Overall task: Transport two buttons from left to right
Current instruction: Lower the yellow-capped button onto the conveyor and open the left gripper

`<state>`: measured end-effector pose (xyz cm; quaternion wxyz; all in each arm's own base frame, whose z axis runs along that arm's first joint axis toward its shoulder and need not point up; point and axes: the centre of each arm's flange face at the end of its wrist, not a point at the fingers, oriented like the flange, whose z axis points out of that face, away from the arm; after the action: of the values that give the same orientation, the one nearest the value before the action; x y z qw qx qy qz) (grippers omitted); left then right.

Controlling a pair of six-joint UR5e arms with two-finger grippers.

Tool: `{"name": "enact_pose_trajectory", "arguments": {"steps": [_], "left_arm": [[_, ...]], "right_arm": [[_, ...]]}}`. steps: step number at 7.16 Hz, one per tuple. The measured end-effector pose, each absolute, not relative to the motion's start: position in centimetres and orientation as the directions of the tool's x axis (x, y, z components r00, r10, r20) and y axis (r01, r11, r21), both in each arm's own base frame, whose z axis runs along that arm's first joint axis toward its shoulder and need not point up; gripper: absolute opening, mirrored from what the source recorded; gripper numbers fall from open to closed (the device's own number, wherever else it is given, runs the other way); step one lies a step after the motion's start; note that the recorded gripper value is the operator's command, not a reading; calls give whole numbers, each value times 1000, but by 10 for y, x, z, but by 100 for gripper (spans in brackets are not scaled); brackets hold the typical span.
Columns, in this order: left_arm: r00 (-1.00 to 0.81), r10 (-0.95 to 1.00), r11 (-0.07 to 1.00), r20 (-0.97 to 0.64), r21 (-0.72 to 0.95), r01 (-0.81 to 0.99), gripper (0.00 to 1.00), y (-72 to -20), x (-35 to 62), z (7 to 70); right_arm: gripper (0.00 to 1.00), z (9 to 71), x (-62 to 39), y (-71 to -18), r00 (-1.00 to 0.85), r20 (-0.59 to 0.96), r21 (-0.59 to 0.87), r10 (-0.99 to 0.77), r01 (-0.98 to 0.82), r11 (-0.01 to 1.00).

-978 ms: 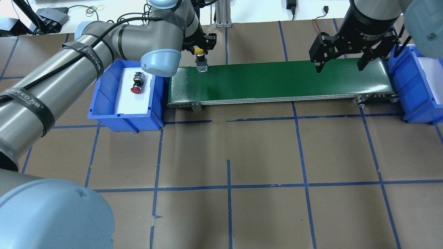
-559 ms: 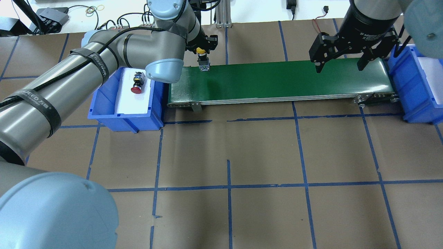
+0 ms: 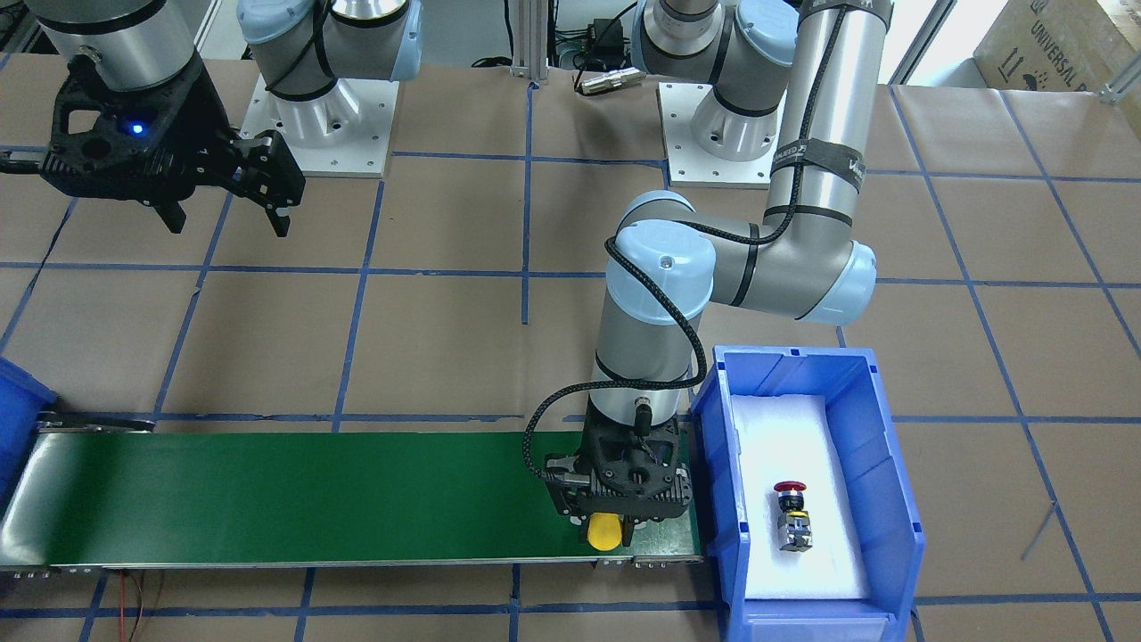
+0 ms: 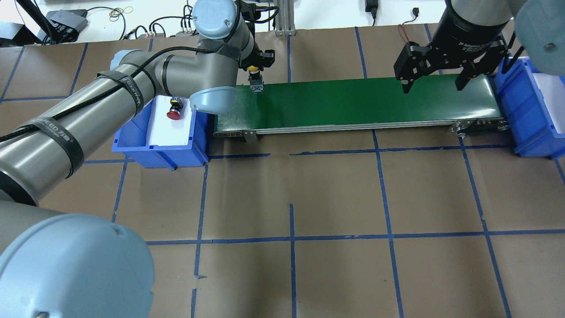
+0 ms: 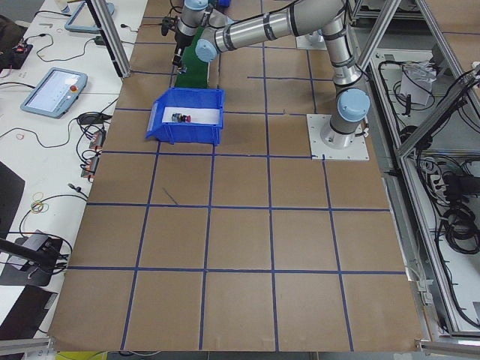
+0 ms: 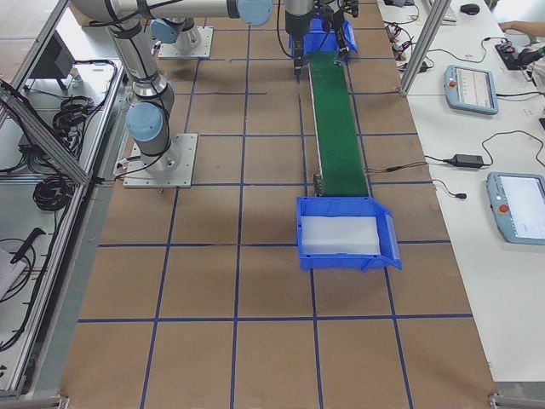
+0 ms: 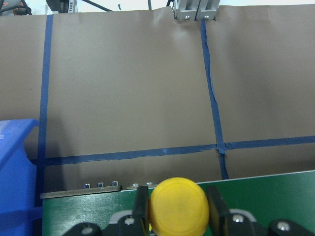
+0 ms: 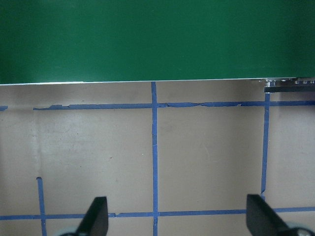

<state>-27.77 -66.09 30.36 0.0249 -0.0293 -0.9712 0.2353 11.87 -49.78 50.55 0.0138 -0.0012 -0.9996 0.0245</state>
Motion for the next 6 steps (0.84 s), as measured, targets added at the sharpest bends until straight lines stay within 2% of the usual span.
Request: {"name": "enact_pose_trajectory", "arguments": {"steps": [6], "left_arm": [[-999,36,873,10,-488,27,1,-654,-275,309]], "right_arm": [[100,505,119,-498,-1000,28,-48,3,2,999]]}}
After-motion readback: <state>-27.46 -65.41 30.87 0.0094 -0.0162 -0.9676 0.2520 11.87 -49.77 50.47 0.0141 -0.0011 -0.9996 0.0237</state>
